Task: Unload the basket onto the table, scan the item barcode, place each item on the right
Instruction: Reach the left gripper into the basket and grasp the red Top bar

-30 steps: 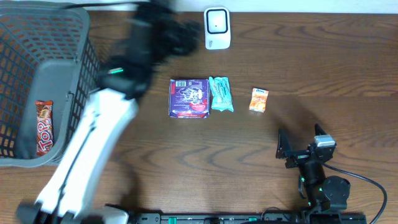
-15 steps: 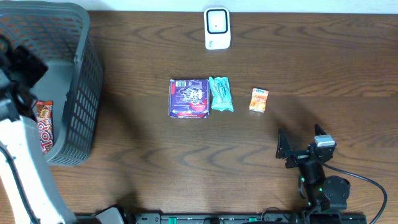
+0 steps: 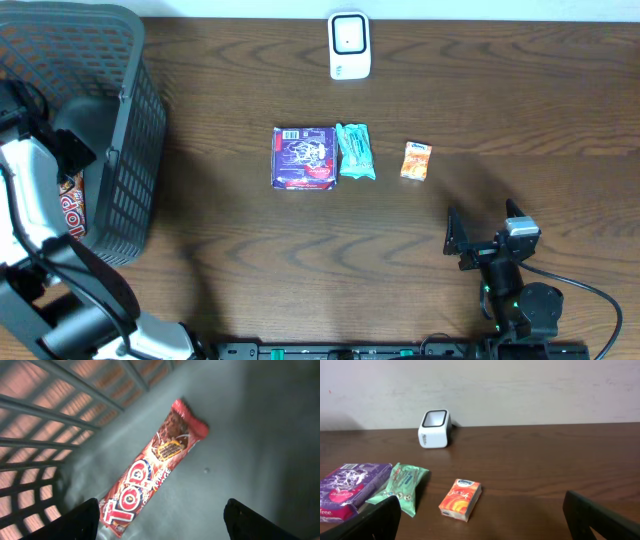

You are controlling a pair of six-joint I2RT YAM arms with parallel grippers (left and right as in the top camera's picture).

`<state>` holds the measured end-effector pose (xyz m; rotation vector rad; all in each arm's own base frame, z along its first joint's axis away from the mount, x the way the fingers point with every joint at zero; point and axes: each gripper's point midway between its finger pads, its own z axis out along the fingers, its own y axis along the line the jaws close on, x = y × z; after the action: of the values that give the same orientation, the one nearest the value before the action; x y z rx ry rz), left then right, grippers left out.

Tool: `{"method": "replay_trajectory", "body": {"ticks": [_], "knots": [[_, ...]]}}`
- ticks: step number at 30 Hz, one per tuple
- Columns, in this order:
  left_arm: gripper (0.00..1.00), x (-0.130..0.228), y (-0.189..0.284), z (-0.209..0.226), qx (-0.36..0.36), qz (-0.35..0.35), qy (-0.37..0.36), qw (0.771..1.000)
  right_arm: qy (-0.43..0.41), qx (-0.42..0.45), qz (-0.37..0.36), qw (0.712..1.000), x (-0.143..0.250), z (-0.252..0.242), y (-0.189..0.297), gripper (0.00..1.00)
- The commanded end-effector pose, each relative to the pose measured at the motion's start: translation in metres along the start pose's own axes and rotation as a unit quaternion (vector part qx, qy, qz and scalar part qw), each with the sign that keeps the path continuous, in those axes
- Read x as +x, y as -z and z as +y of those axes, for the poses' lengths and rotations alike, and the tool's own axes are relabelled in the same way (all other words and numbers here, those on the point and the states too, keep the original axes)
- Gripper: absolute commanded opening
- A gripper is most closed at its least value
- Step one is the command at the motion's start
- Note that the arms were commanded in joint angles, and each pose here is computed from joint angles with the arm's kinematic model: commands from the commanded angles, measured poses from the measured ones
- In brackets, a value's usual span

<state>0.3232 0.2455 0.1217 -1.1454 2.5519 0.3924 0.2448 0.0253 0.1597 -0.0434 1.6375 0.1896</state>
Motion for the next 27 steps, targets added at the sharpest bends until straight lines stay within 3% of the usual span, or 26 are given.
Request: {"method": "replay_trajectory", "body": {"ticks": [1, 21, 25, 27], "knots": [[0.79, 0.009, -0.022, 0.009, -0.023, 0.029, -0.007, 0.999, -0.005, 0.007, -0.001, 1.0, 0.0, -0.003, 0.0, 0.99], [0.79, 0.041, -0.086, 0.005, -0.012, 0.117, -0.043, 0.992, -0.005, 0.007, -0.001, 1.0, 0.0, -0.003, 0.0, 0.99], [0.79, 0.053, -0.095, -0.011, 0.032, 0.143, -0.054, 0.988, -0.005, 0.007, -0.001, 1.0, 0.0, -0.003, 0.0, 0.99], [0.66, 0.058, -0.094, -0.021, 0.064, 0.153, -0.07, 0.984, -0.005, 0.007, -0.001, 1.0, 0.0, -0.003, 0.0, 0.99]]}}
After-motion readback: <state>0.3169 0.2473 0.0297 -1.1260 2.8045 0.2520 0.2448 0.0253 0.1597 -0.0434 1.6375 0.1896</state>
